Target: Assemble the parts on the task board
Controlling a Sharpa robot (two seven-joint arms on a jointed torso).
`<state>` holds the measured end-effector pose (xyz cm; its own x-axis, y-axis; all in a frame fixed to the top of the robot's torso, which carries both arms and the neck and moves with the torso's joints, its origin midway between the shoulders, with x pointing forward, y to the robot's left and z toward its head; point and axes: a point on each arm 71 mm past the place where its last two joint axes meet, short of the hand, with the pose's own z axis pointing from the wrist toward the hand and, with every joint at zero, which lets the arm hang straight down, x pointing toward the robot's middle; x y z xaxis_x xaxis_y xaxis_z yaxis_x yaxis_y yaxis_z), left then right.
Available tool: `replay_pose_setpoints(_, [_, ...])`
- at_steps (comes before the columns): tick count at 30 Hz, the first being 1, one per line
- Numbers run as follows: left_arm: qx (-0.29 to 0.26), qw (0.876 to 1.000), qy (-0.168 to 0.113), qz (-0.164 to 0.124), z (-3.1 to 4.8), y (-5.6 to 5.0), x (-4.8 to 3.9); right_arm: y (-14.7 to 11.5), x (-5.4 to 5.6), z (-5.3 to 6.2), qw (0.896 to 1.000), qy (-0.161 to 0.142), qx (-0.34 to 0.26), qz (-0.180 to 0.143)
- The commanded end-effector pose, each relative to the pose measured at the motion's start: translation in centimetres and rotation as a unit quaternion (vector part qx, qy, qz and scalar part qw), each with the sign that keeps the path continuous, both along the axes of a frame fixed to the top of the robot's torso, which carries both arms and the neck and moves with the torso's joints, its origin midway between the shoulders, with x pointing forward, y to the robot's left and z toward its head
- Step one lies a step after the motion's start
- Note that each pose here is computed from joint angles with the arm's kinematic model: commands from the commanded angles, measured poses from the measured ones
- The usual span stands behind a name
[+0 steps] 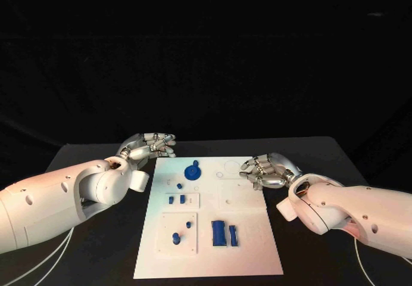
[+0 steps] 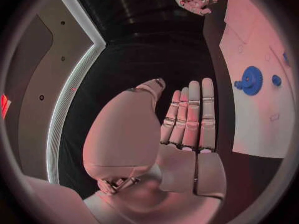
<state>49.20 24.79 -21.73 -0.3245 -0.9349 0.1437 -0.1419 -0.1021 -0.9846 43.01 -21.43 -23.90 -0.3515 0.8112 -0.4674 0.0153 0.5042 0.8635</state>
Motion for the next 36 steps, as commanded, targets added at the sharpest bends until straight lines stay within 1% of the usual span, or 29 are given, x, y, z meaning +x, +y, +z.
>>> replay_pose_setpoints(1, [-0.032,0.998,-0.036,0.036,0.18,0.3,0.57,-1.2,3.1,0.6,0.994,-0.036,0.102,-0.03])
replay_pose_setpoints(2, [-0.035,0.998,-0.039,0.042,0.05,0.3,0.77,-1.6,4.1,0.6,0.992,-0.045,0.108,-0.035])
replay_pose_setpoints(3, [-0.037,0.997,-0.042,0.046,-0.06,0.3,0.93,-1.8,4.7,0.6,0.992,-0.05,0.112,-0.039])
replay_pose_setpoints(5, [-0.04,0.996,-0.047,0.059,-0.32,0.4,1.29,-2.4,6.6,0.6,0.989,-0.065,0.125,-0.05])
replay_pose_setpoints(7, [-0.041,0.996,-0.049,0.069,-0.53,0.5,1.54,-2.6,7.7,0.6,0.987,-0.074,0.134,-0.056])
replay_pose_setpoints(9, [-0.04,0.995,-0.052,0.081,-0.73,0.6,1.82,-2.8,8.6,0.6,0.985,-0.081,0.143,-0.06])
replay_pose_setpoints(11, [-0.039,0.994,-0.053,0.092,-0.91,0.7,2.08,-2.8,9.2,0.6,0.983,-0.085,0.149,-0.061])
replay_pose_setpoints(13, [-0.037,0.993,-0.055,0.1,-1.06,0.9,2.33,-2.7,9.7,0.6,0.982,-0.088,0.154,-0.061])
replay_pose_setpoints(15, [-0.036,0.992,-0.056,0.105,-1.15,0.9,2.49,-2.6,9.9,0.6,0.982,-0.088,0.157,-0.06])
replay_pose_setpoints(16, [-0.025,0.996,-0.039,0.078,-1.38,0.6,2.32,-3.2,9.9,0.4,0.987,-0.083,0.111,-0.086])
replay_pose_setpoints(20, [-0.021,0.996,-0.039,0.081,-1.39,0.3,2.15,-2.9,9.5,0.4,0.985,-0.083,0.12,-0.09])
replay_pose_setpoints(24, [-0.012,0.995,-0.04,0.089,-1.42,-0.3,1.68,-2.0,8.7,0.4,0.981,-0.08,0.145,-0.1])
replay_pose_setpoints(25, [-0.008,0.995,-0.041,0.094,-1.43,-0.7,1.43,-1.6,8.2,0.4,0.979,-0.079,0.157,-0.105])
replay_pose_setpoints(27, [-0.003,0.994,-0.042,0.099,-1.43,-1.1,1.13,-1.1,7.6,0.5,0.976,-0.077,0.171,-0.112])
replay_pose_setpoints(30, [0.01,0.993,-0.045,0.111,-1.39,-2.1,0.38,0.0,6.3,0.7,0.969,-0.07,0.202,-0.127])
replay_pose_setpoints(32, [0.02,0.991,-0.047,0.121,-1.31,-2.8,-0.28,0.7,5.4,0.8,0.963,-0.065,0.221,-0.138])
replay_pose_setpoints(33, [0.027,0.99,-0.049,0.129,-1.23,-3.4,-0.76,1.1,4.8,1.0,0.96,-0.062,0.232,-0.144])
replay_pose_setpoints(36, [0.039,0.988,-0.053,0.141,-1.07,-4.2,-1.59,1.7,3.9,1.2,0.955,-0.056,0.248,-0.154])
